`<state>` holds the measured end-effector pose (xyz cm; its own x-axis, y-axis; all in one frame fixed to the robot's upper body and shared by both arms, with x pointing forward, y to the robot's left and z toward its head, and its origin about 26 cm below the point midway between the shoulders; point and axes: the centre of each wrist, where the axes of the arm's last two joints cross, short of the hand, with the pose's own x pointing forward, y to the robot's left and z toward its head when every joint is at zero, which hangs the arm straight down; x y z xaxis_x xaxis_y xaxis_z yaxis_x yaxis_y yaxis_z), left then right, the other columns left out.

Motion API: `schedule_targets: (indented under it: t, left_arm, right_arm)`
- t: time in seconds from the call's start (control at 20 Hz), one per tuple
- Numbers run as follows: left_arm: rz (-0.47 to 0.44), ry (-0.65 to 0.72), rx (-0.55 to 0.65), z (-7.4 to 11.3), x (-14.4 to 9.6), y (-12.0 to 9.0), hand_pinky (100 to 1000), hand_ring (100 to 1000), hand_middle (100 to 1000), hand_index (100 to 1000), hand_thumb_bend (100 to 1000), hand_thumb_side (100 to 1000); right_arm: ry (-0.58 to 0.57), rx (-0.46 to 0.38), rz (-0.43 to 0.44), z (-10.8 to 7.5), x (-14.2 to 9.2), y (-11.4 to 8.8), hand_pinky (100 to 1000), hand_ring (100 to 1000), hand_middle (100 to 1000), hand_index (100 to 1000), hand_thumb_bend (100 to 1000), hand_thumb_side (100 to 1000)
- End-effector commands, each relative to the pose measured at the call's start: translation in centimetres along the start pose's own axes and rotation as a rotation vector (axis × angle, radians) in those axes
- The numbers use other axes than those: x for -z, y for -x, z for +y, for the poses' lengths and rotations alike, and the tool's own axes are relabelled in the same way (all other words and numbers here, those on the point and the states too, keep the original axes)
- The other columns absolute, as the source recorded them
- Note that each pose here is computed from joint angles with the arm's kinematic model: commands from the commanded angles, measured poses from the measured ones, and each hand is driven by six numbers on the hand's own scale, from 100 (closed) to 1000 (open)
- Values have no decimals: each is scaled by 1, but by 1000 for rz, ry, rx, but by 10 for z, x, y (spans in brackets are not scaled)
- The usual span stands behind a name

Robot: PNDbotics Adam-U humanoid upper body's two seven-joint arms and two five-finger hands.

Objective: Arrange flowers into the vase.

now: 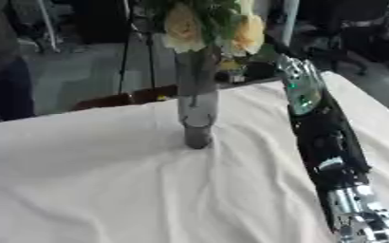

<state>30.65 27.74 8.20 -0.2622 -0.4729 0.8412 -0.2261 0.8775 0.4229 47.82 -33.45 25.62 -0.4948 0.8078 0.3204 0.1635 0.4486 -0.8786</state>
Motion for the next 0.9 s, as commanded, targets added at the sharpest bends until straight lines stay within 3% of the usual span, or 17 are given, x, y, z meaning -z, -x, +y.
schedule_targets:
  t: [0.05, 0.9]
  left_arm:
    - [-19, -21, 18, 8, 3, -3, 504, 691, 617, 715, 301, 811]
    - [-17, -44, 19, 11, 4, -3, 503, 695, 619, 714, 302, 810]
  right_arm:
    - [68, -33, -14, -28, -6, 3, 1000, 1000, 844, 998, 1000, 732]
    - [209, 10, -33, -40, -67, 38, 931, 1000, 792, 971, 994, 816]
